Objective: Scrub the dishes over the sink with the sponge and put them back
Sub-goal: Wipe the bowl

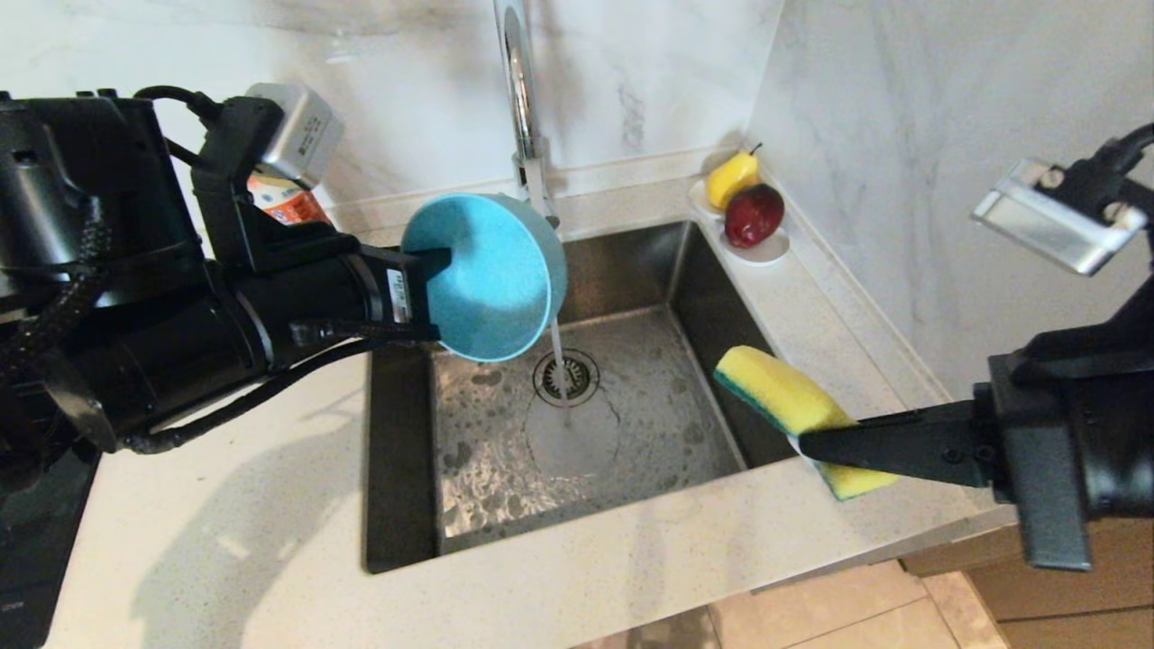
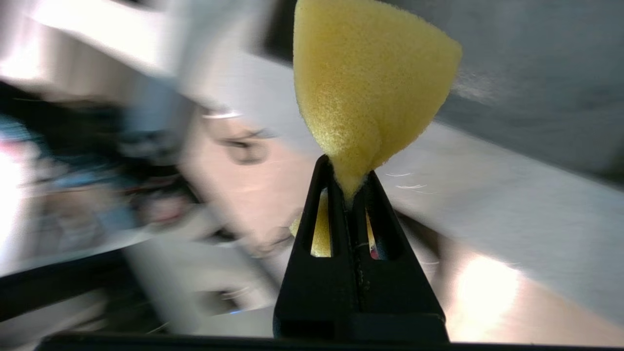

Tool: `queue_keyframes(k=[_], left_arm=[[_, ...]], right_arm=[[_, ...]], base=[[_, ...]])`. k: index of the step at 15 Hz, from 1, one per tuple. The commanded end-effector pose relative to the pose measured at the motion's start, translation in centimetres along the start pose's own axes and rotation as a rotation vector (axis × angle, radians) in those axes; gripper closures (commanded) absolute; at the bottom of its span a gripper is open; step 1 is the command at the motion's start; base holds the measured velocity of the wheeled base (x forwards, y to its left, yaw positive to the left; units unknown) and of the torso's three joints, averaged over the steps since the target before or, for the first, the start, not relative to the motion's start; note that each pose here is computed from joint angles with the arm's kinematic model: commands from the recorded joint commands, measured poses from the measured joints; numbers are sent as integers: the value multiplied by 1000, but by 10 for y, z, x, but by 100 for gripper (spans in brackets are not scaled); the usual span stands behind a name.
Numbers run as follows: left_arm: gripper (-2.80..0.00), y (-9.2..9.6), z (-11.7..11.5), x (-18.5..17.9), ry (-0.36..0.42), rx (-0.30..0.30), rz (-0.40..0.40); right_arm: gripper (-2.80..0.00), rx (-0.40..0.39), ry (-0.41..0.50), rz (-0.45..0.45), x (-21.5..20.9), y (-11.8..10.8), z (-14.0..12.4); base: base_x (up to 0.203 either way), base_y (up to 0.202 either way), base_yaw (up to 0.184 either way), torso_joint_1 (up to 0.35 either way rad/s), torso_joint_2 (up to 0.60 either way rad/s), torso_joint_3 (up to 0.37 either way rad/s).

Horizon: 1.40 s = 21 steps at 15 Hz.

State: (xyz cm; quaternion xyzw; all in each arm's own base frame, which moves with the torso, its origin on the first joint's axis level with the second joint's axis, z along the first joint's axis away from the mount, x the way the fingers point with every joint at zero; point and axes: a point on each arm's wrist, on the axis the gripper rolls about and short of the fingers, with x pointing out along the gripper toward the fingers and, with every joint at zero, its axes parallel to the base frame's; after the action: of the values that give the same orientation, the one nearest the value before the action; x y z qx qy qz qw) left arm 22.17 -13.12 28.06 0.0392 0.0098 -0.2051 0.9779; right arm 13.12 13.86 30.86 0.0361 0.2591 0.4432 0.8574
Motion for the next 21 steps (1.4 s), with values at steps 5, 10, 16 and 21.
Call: queue_keyframes(k=[5, 10, 16, 21], left_arm=[[0, -43, -12, 30, 11, 16, 68], [0, -61, -7, 50, -16, -76, 187], [0, -69, -2, 58, -78, -152, 249], [0, -77, 1, 52, -115, -175, 228]], right_arm=[[0, 94, 40, 245, -29, 21, 39], [0, 158, 101, 285, -15, 22, 47], [0, 288, 190, 256, 32, 14, 54], [0, 363, 214, 249, 52, 13, 60]], base=[[0, 0, 0, 0, 0, 0], [0, 0, 0, 0, 0, 0], [0, 0, 0, 0, 0, 0], [0, 0, 0, 0, 0, 0]])
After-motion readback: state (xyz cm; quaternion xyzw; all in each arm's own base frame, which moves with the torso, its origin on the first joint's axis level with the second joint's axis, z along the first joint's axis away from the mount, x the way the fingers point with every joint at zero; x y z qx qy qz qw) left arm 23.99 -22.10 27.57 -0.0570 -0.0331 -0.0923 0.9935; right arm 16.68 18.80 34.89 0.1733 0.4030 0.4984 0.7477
